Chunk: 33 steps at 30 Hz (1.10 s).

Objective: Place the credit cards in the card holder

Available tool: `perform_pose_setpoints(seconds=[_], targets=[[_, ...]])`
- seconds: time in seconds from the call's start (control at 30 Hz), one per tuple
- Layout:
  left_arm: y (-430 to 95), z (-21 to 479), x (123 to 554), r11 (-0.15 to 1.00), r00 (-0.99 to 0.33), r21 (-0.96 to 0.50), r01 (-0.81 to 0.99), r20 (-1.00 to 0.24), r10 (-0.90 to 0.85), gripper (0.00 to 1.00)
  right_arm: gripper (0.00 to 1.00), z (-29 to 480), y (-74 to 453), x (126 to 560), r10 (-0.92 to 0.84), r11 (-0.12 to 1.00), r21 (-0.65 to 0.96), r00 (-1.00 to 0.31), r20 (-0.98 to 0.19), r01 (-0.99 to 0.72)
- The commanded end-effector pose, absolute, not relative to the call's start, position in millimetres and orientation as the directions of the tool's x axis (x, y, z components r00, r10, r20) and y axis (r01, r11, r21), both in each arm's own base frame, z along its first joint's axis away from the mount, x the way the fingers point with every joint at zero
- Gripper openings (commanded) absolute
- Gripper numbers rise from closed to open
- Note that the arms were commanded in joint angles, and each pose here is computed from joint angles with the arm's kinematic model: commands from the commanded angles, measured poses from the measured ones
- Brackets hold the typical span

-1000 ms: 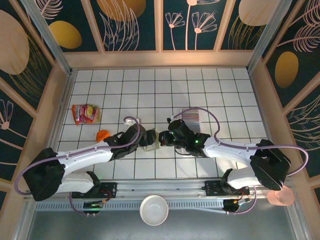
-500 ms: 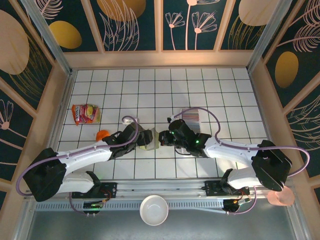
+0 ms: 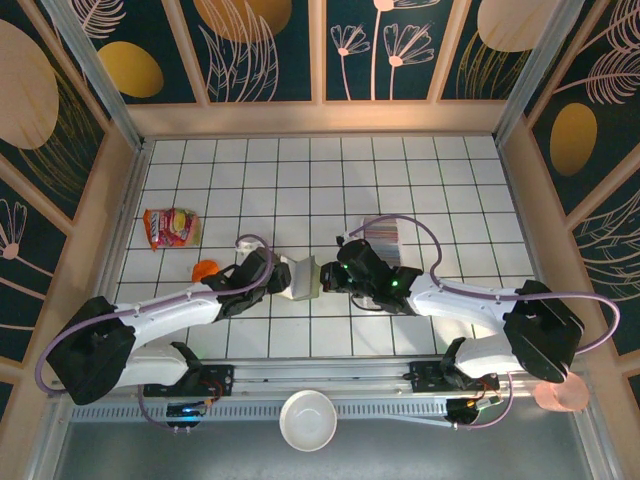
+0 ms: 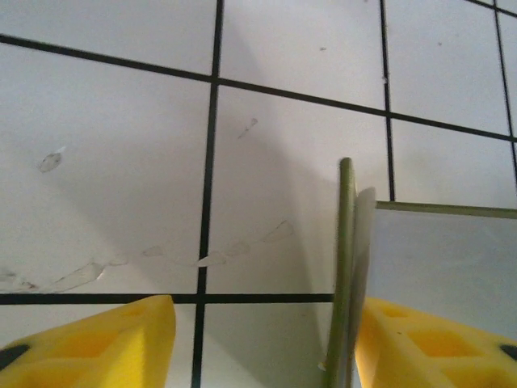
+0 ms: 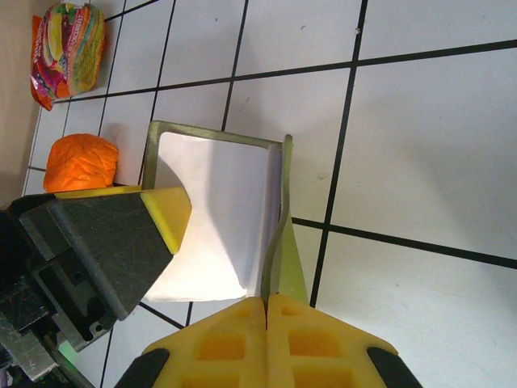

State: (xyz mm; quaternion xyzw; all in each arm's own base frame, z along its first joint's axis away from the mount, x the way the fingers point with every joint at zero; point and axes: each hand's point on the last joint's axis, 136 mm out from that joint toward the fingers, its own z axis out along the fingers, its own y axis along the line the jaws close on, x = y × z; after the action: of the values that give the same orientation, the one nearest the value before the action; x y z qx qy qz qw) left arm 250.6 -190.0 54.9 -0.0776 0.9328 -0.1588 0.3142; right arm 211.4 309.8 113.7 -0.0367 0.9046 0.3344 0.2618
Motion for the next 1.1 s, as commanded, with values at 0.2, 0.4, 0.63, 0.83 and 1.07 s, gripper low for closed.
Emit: perform_pose_setpoints(seconds=[0.2, 0.4, 0.63, 0.83, 1.07], targets=[[-176, 36, 242, 0.955, -0.811, -0.289, -0.065, -0.543, -0.219, 0.54, 0.00, 123, 305, 216, 0.127, 0.788, 0.569, -0.843, -0.522, -0.234], [-163, 41, 242, 0.964, -0.789, -0.254, -0.083, -0.573, -0.219, 0.63, 0.00, 119, 305, 218, 0.124, 0.798, 0.557, -0.843, -0.523, -0.228], [-159, 57, 249, 0.972, -0.770, -0.222, -0.082, -0.605, -0.203, 0.70, 0.00, 120, 309, 219, 0.116, 0.796, 0.556, -0.843, -0.525, -0.237], [-182, 113, 262, 0.939, -0.726, -0.343, -0.014, -0.643, -0.245, 0.70, 0.00, 124, 313, 220, 0.111, 0.787, 0.564, -0.841, -0.529, -0.251], [-239, 188, 258, 0.777, -0.731, -0.598, 0.198, -0.618, -0.290, 0.47, 0.00, 124, 316, 219, 0.108, 0.781, 0.570, -0.843, -0.527, -0.256]])
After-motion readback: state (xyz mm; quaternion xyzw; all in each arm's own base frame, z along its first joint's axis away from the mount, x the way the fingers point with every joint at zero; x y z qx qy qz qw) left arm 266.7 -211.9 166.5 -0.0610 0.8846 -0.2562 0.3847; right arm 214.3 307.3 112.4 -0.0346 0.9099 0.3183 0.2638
